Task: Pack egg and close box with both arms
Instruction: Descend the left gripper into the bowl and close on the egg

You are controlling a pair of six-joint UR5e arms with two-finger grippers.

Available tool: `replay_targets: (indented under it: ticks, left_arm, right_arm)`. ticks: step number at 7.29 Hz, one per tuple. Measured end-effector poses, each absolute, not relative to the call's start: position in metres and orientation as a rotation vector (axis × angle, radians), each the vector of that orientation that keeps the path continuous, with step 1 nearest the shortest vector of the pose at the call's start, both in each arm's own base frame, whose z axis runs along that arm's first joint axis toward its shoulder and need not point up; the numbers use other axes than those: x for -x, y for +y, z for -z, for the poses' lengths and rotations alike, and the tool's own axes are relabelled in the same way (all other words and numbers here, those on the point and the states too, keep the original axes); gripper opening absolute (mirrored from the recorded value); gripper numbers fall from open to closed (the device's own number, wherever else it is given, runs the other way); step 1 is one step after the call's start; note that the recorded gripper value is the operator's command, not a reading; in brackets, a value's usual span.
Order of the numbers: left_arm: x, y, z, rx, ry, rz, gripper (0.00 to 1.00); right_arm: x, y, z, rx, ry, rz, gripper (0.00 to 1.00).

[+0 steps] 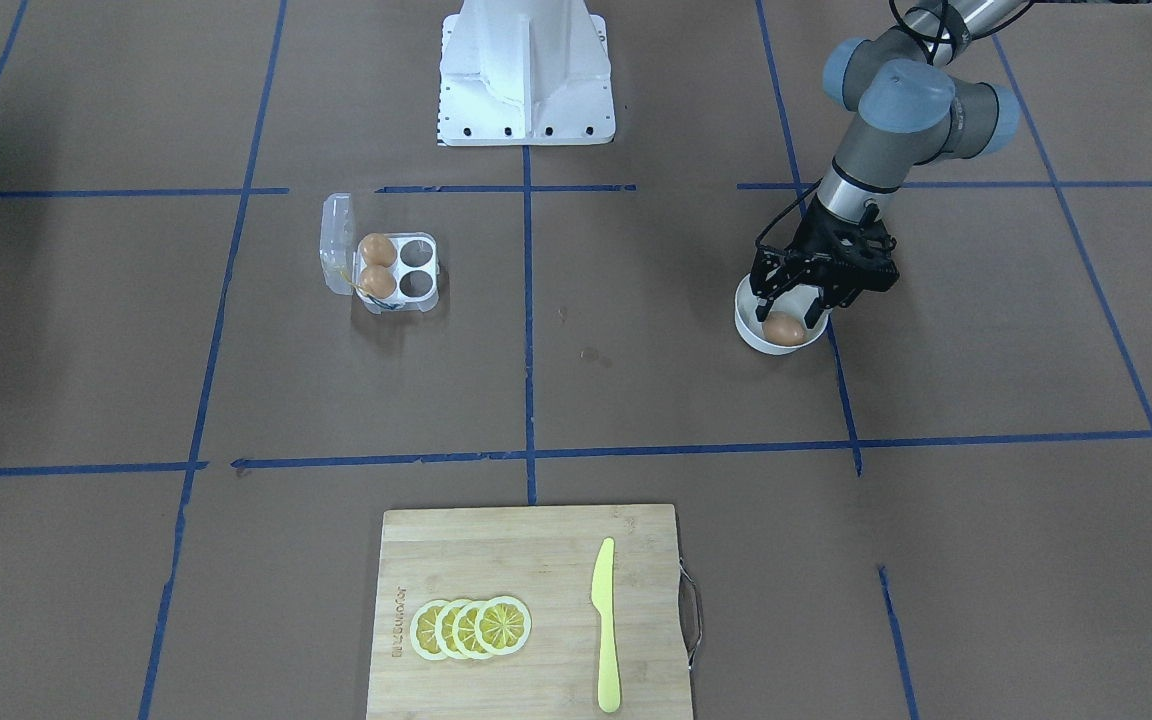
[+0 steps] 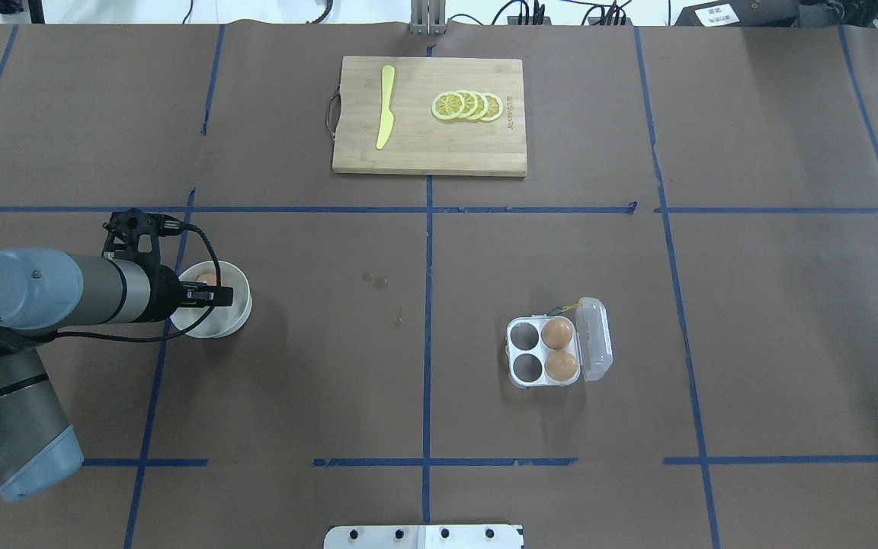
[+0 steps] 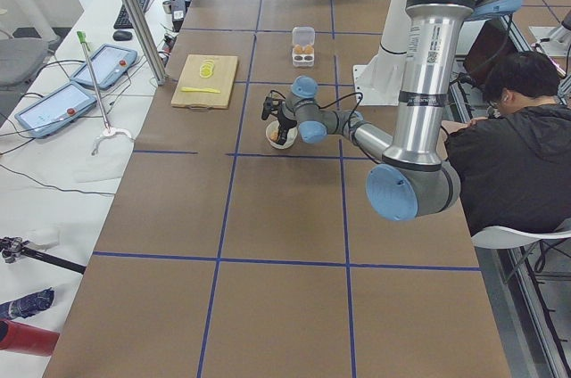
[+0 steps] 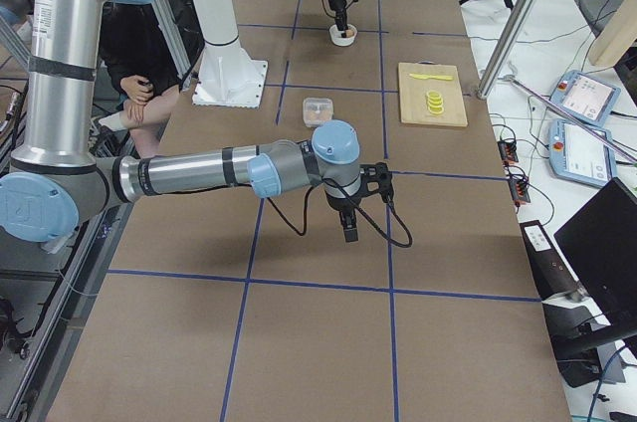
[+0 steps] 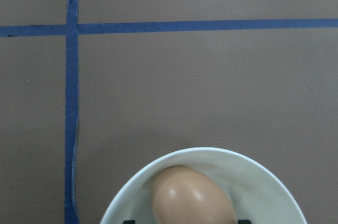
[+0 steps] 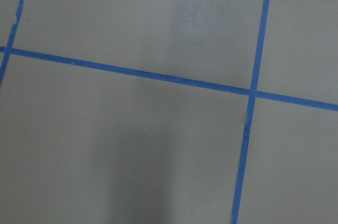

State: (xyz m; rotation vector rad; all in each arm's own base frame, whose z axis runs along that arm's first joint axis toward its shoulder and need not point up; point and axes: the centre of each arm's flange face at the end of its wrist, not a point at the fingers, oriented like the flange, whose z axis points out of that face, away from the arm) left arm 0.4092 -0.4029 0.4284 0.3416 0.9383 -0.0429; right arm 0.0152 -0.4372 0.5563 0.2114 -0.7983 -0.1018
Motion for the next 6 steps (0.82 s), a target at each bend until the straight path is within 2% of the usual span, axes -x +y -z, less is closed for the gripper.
replay_targets:
  ticks: [6]
  left_arm:
    - [-0.420, -0.409, -0.417, -0.319, 0.917, 0.063, 0.72]
  right_arm:
    - [-0.016, -0.437, -0.555, -0.214, -0.798, 0.102, 1.00]
